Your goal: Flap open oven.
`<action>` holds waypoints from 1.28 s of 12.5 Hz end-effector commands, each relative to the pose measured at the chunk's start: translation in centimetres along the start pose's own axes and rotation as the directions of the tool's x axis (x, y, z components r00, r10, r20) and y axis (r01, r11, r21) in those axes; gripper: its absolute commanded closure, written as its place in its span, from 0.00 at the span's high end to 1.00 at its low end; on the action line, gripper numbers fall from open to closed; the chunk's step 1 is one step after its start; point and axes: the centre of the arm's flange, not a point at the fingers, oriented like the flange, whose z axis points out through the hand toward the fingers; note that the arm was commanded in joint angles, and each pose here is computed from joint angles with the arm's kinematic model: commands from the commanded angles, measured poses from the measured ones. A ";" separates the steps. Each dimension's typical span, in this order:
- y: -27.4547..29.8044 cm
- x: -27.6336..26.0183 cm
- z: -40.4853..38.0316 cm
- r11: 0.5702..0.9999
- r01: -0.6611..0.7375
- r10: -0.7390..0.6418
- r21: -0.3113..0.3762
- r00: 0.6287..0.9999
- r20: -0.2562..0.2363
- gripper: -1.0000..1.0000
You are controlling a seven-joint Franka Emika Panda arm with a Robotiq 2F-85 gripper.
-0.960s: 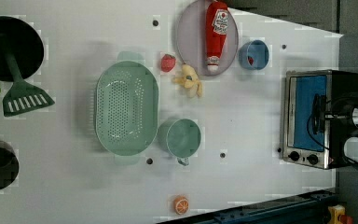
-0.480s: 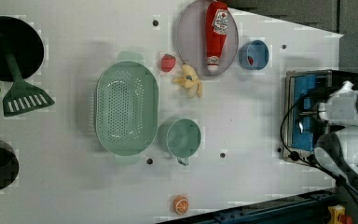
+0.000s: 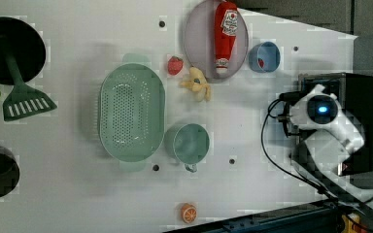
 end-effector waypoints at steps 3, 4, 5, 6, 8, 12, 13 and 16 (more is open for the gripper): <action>-4.6 0.8 2.1 0.997 -0.036 0.037 -0.067 0.999 0.007 0.17; -5.4 1.1 2.7 0.996 -0.042 0.043 -0.075 0.999 0.012 0.17; -6.1 1.2 3.3 0.996 -0.046 0.048 -0.081 0.999 0.018 0.17; -6.5 1.3 3.9 0.995 -0.049 0.051 -0.082 0.998 0.024 0.17; -7.3 1.4 4.4 0.997 -0.041 0.041 -0.060 0.999 0.013 0.17; -6.2 3.0 1.9 0.994 -0.108 0.108 0.011 0.993 -0.048 0.17; -5.3 3.7 0.1 0.983 -0.171 0.175 0.073 0.983 -0.059 0.17; -0.3 4.3 -6.0 0.839 -0.474 0.470 0.267 0.879 0.083 0.17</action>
